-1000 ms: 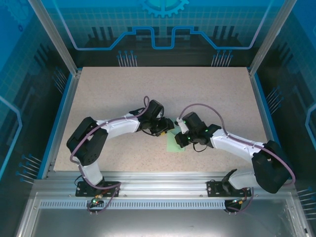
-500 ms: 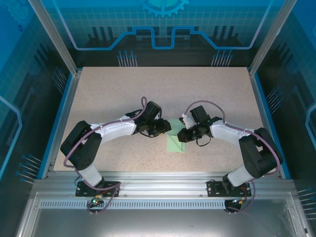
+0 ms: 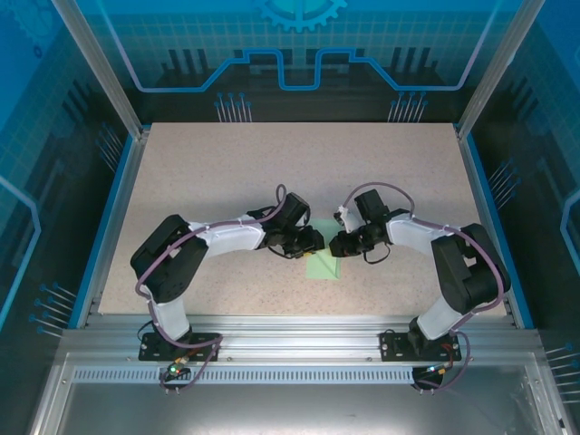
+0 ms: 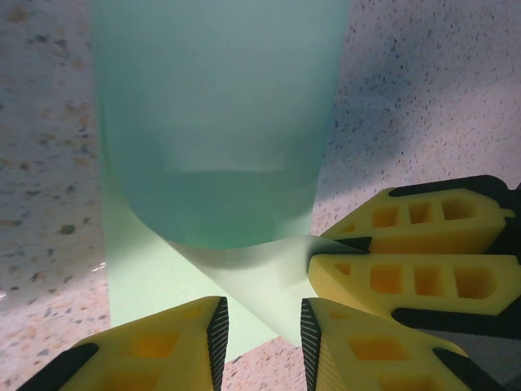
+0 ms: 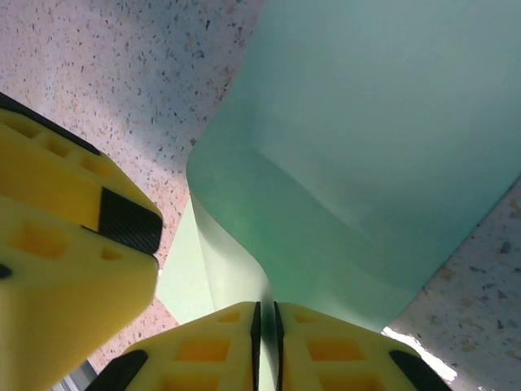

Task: Fold a paper plane with a square sheet of paper (pick it up from the middle)
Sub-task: Fold the triangle a second time at the center of the table.

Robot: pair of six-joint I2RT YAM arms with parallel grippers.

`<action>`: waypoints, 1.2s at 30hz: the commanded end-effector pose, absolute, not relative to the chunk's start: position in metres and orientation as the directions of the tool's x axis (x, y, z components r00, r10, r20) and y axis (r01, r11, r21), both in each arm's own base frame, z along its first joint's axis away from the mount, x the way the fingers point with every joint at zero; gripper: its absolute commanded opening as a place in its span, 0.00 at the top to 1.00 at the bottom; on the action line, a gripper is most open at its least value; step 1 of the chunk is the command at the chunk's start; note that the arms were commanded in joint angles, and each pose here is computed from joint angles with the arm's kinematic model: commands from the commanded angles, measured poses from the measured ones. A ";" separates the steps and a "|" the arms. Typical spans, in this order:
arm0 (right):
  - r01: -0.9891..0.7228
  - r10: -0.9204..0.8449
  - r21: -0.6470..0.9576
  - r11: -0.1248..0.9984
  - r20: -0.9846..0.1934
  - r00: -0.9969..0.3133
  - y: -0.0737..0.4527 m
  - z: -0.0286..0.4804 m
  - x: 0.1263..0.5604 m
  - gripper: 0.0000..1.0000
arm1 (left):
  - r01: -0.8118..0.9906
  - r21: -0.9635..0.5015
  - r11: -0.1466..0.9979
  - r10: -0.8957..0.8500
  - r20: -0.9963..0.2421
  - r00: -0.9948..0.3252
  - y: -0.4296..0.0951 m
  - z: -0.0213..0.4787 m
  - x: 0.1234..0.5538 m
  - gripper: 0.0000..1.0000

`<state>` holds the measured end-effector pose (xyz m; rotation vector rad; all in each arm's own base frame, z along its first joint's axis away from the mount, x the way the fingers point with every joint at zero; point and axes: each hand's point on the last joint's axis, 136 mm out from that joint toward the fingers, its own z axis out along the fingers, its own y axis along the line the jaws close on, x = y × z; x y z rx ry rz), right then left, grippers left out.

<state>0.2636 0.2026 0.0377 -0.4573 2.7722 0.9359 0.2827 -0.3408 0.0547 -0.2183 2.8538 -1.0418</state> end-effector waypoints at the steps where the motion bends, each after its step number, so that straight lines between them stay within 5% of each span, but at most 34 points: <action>1: -0.336 -0.222 0.570 0.750 -0.261 -0.939 0.199 0.040 0.268 0.85 | -0.078 -0.686 0.724 -0.143 -0.038 -0.989 -0.357 0.063 0.285 0.67; 18: -0.320 -0.204 0.590 0.741 -0.256 -0.945 0.198 0.041 0.270 0.82 | -0.108 -0.683 0.723 -0.162 -0.016 -0.987 -0.365 0.046 0.294 0.68; 27: -0.305 -0.190 0.619 0.724 -0.246 -0.951 0.198 0.046 0.258 0.68 | -0.118 -0.673 0.730 -0.176 -0.018 -0.984 -0.364 0.042 0.296 0.69; 36: -0.293 -0.170 0.653 0.698 -0.247 -0.954 0.200 0.053 0.249 0.63 | -0.123 -0.672 0.730 -0.183 -0.018 -0.983 -0.362 0.041 0.297 0.69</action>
